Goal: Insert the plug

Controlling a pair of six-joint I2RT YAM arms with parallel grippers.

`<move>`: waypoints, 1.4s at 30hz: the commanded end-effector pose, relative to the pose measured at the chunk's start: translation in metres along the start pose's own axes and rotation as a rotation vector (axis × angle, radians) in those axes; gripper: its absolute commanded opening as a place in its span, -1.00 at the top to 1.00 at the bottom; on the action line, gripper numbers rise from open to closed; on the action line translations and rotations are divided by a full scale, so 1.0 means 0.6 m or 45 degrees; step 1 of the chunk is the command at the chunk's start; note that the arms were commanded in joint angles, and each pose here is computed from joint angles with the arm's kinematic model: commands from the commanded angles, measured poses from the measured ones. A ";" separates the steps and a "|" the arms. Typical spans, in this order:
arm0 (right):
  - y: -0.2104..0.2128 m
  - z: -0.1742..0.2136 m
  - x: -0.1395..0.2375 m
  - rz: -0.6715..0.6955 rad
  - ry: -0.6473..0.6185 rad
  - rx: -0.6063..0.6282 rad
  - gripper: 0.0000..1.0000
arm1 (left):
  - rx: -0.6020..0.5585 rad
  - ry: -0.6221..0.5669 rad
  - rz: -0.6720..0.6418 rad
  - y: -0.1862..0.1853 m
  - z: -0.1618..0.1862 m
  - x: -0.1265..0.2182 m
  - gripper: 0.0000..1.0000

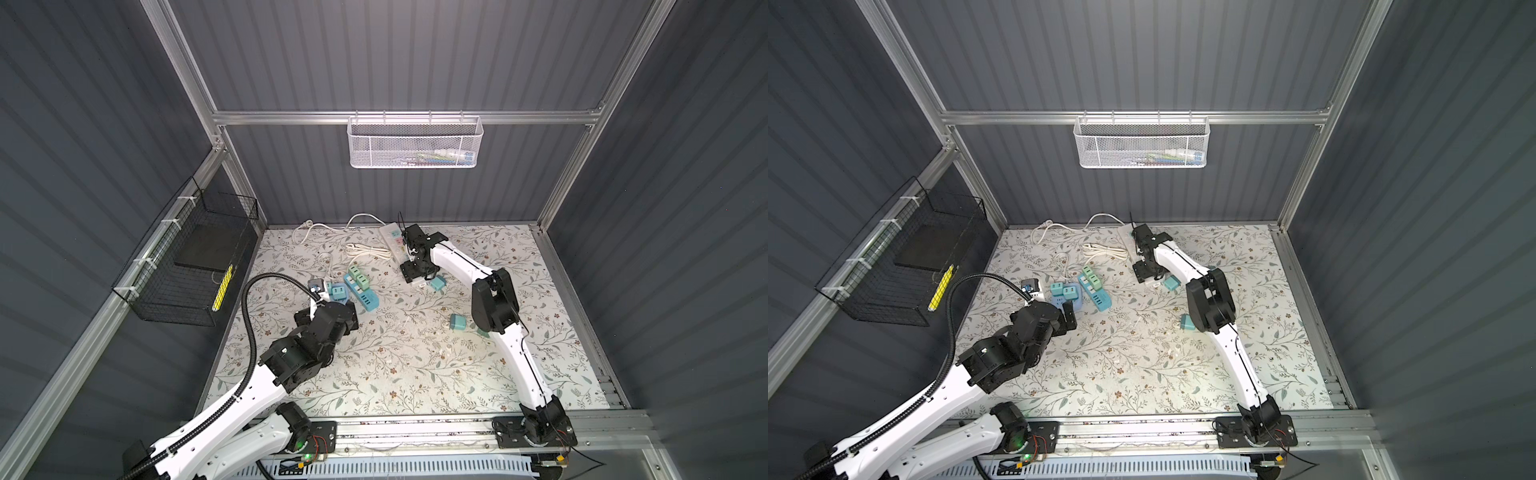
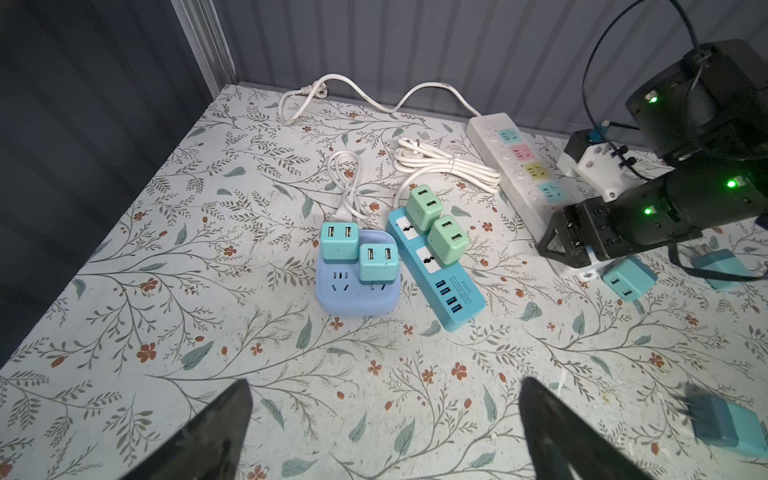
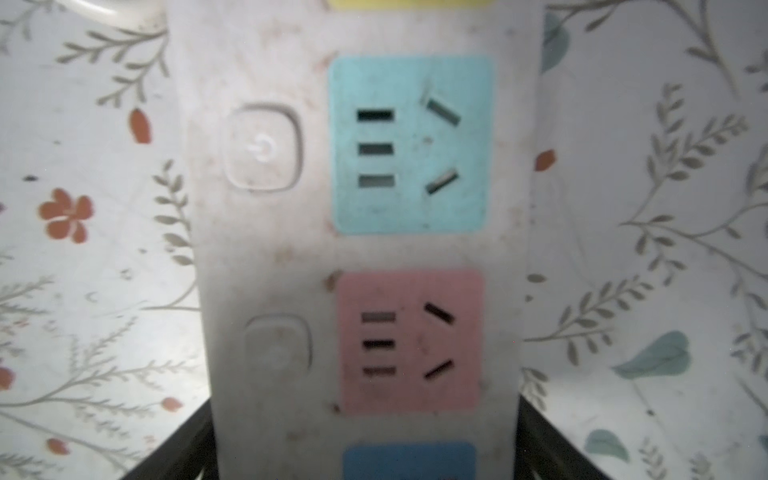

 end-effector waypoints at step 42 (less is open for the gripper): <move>0.071 0.292 0.265 -0.102 -0.066 -0.418 -0.90 | -0.078 0.094 0.345 -0.117 0.002 -0.036 -0.95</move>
Point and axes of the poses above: each gripper's point midway between its finger pads, its own x axis back along the fingers, its own y axis along the line the jaws close on, z = x × y, the point moved 4 cm from there along x, back along the fingers, and after that the axes turned 9 degrees about x, right-handed, at the moved point
